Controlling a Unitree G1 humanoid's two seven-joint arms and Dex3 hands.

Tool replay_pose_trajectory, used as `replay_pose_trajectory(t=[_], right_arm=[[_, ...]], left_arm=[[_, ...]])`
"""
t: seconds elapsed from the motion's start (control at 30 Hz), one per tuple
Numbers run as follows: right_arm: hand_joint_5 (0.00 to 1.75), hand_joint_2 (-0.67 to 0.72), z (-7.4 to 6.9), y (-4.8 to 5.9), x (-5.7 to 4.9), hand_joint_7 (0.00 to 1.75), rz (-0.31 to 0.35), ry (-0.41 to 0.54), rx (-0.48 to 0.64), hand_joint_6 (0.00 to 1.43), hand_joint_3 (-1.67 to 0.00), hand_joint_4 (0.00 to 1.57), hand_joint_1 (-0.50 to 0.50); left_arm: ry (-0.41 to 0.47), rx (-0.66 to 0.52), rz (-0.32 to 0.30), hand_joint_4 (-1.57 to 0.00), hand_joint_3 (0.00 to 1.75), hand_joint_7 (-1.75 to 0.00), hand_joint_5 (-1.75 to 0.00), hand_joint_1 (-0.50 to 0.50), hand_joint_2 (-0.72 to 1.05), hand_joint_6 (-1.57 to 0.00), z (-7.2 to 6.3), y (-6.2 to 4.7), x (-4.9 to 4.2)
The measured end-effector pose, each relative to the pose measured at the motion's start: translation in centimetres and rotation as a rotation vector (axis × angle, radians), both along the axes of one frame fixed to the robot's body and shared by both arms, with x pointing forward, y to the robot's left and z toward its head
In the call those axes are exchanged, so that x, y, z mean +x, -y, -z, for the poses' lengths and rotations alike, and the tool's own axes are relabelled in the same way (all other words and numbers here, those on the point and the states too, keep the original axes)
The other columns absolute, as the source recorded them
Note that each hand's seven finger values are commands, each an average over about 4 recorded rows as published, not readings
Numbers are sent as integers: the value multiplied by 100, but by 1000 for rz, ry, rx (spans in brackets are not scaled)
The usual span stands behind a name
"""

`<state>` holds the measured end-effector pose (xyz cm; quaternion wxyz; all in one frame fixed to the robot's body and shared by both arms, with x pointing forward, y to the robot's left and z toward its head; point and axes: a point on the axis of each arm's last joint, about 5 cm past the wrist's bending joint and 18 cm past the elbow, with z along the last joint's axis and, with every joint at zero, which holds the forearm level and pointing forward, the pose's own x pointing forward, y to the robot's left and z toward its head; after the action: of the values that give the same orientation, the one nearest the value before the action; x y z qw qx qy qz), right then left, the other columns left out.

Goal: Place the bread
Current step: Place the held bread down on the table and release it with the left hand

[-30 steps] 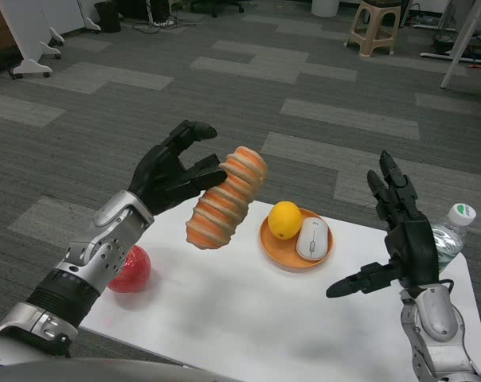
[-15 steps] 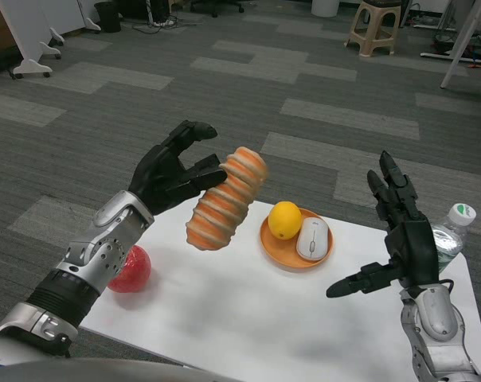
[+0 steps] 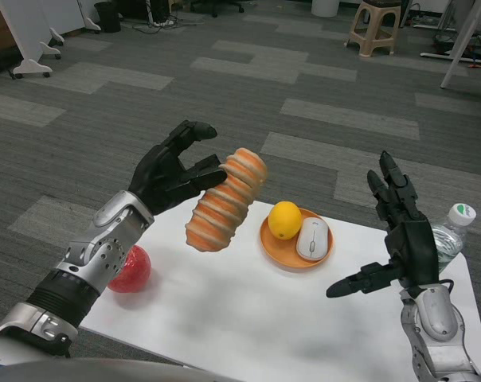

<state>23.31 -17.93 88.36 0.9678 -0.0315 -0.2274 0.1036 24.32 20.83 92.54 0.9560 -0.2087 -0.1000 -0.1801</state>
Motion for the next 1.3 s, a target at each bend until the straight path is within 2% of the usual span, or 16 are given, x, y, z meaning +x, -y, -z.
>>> replay_pose_trajectory(t=[0.2, 0.33, 0.5, 0.77, 0.83, 1.07, 1.23, 1.3], right_arm=[[19, 15, 0, 0, 0, 0, 0, 0, 0, 0, 0, 0, -33], [19, 14, -1, -1, 0, 0, 0, 1, 0, 0, 0, 0, -33], [19, 9, -4, -2, 1, 0, -1, 2, 1, 0, 0, 0, -33], [19, 15, -6, -4, 2, 0, -2, 3, 1, 0, 0, 0, -33], [19, 12, -7, -4, 2, 0, -2, 3, 1, 0, 0, 0, -33], [19, 11, -11, -9, 5, 0, -4, 5, 2, 0, 0, 0, -33], [19, 15, -10, -8, 5, 0, -3, 4, 2, 0, 0, 0, -33], [19, 12, -10, -9, 6, 0, -4, 5, 2, 0, 0, 0, -33]], left_arm=[[1, 30, -3, -86, 9, -168, -175, -17, 105, -12, 0, -1, 0], [-9, 76, -9, -84, 9, -168, -175, -17, 105, -10, 18, -7, 0], [-80, 118, -24, -85, 9, -168, -175, -17, 105, -12, 146, -37, -6], [-168, 172, -39, -83, 9, -168, -175, -17, 105, -13, 303, -70, -10], [-195, 200, -39, -84, 9, -168, -175, -17, 105, -13, 350, -75, -10], [-323, 313, -22, -82, 9, -168, -175, -17, 105, -13, 561, -63, 38], [-380, 367, -16, -82, 9, -168, -175, -17, 105, -13, 661, -62, 67], [-403, 384, -16, -82, 9, -168, -175, -17, 105, -13, 699, -60, 70]])
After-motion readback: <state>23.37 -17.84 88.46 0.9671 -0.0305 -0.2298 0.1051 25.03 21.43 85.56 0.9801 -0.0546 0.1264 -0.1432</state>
